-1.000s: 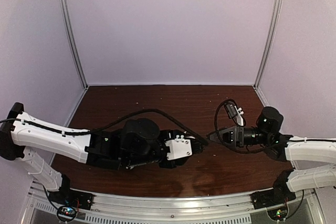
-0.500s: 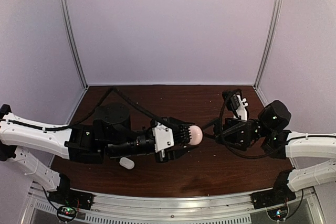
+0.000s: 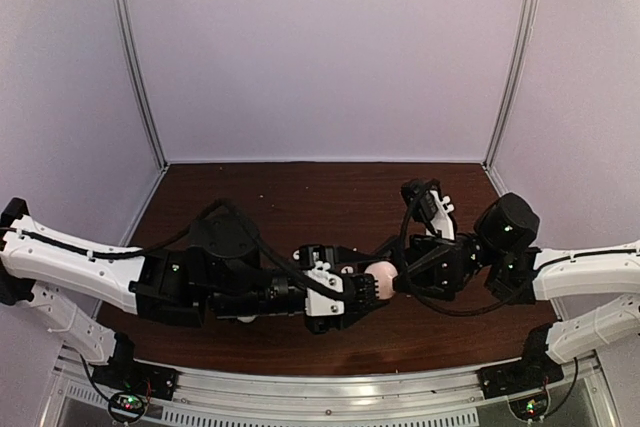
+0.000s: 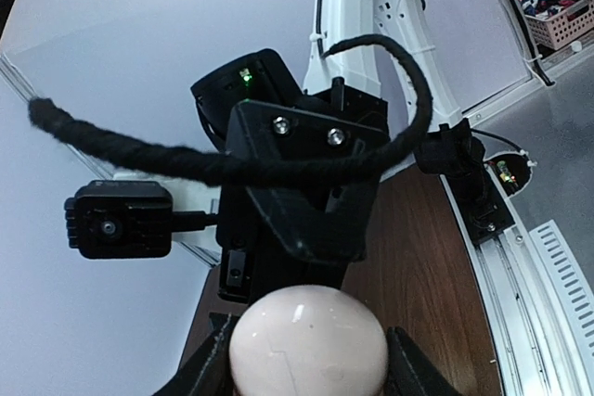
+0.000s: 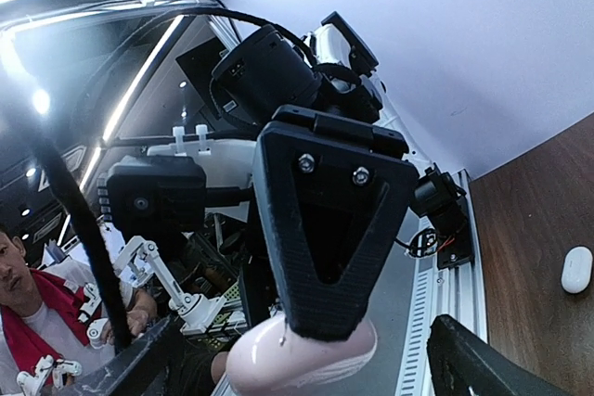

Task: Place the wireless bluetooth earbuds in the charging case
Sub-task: Pass from the left arm to the right

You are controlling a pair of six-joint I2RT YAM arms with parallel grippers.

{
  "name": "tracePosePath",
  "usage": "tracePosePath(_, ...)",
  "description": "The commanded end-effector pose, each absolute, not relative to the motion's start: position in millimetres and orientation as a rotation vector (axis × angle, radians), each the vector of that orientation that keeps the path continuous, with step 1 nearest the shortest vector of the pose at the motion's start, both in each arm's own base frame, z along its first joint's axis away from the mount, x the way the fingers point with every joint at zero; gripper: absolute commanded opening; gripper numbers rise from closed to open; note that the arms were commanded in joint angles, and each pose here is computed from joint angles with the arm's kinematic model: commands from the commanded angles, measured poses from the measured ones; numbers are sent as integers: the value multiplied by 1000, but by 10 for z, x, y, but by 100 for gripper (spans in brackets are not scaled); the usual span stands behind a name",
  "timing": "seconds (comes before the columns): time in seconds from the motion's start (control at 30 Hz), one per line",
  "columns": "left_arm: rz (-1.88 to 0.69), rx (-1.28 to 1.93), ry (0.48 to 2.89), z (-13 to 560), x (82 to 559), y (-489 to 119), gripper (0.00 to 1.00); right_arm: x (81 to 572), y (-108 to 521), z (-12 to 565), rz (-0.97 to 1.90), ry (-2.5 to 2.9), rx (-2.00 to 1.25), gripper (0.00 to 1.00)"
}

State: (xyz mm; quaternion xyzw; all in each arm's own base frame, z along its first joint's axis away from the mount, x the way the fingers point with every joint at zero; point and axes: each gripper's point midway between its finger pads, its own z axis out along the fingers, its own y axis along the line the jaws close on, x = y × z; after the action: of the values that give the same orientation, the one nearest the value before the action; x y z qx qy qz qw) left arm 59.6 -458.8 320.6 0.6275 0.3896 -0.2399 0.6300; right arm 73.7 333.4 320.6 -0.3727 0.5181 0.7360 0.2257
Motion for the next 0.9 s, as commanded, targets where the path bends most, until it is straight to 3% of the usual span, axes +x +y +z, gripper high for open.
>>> tracePosePath(0.0, -478, 1432, 846, 3298, 575, -4695, 41, 605, 3336, 3440, 2023, 1290, -1104, 89)
tracePosePath(0.4, -321, 1484, 831, 3136, 581, -4779, 40, 468, 3336, 3389, 2021, 1274, -1175, 79)
tracePosePath(0.87, -270, 1482, 804, 3129, 538, -4738, 39, 470, 3343, 3264, 2000, 1322, -1192, 75)
